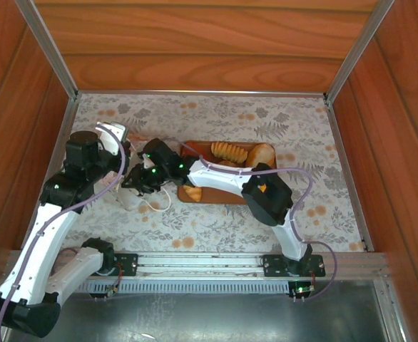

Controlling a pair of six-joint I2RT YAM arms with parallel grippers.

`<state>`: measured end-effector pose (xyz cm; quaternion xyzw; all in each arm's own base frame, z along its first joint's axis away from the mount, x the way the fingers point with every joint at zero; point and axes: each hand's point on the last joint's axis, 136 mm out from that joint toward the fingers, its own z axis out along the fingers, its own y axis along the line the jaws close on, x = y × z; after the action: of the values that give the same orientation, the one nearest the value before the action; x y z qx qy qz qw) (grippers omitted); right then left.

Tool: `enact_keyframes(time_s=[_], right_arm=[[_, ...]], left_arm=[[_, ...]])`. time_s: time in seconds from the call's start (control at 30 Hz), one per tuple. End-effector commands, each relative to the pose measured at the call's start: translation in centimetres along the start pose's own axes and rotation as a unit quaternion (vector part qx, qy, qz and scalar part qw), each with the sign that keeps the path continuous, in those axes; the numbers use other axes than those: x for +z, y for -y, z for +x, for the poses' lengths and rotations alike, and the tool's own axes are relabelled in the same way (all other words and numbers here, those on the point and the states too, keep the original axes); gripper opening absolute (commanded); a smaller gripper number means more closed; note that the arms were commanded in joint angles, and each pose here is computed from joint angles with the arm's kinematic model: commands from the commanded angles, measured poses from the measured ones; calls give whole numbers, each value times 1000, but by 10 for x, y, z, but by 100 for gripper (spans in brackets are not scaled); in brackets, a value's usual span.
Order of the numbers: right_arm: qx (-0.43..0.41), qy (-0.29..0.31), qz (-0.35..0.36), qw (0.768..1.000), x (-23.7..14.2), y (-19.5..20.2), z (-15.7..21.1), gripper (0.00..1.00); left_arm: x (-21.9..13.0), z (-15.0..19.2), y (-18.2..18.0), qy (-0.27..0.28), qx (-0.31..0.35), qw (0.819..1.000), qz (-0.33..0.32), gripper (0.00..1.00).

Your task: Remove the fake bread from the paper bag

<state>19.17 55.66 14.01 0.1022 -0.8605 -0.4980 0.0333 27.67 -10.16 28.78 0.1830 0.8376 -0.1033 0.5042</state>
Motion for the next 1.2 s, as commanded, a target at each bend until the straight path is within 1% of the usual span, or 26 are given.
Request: enact_keyframes(time_s=[0.0, 0.1, 0.17, 0.4, 0.57, 0.7, 0.9, 1.03, 1.17], right_arm=[[17, -5, -1, 1000, 6, 2, 0, 38], [7, 11, 25, 1000, -1, 8, -3, 39], [-1, 7, 41, 999, -1, 11, -3, 39], [6, -34, 12, 999, 21, 5, -4, 41], [20, -35, 20, 999, 30, 15, -7, 42], [17, -30, 14, 999, 33, 15, -12, 42], [29, -50, -2, 998, 48, 18, -13, 43], [25, -45, -2, 999, 48, 16, -18, 41], [24, -41, -1, 999, 45, 16, -20, 37]], left_arm=[[-2, -2, 5, 4, -7, 1000, 11, 0], [-3, -2, 3, 5, -5, 1000, 7, 0], [-4, -4, 3, 7, -2, 1000, 6, 0], [-1, -4, 8, 3, 2, 1000, 22, 0], [1, -1, 12, -1, 0, 999, 34, 0], [0, -2, 13, 1, -2, 999, 37, 0], [2, -1, 15, -2, -2, 999, 43, 0], [3, -1, 18, -3, -4, 999, 51, 0], [2, -1, 18, -2, -3, 999, 52, 0]])
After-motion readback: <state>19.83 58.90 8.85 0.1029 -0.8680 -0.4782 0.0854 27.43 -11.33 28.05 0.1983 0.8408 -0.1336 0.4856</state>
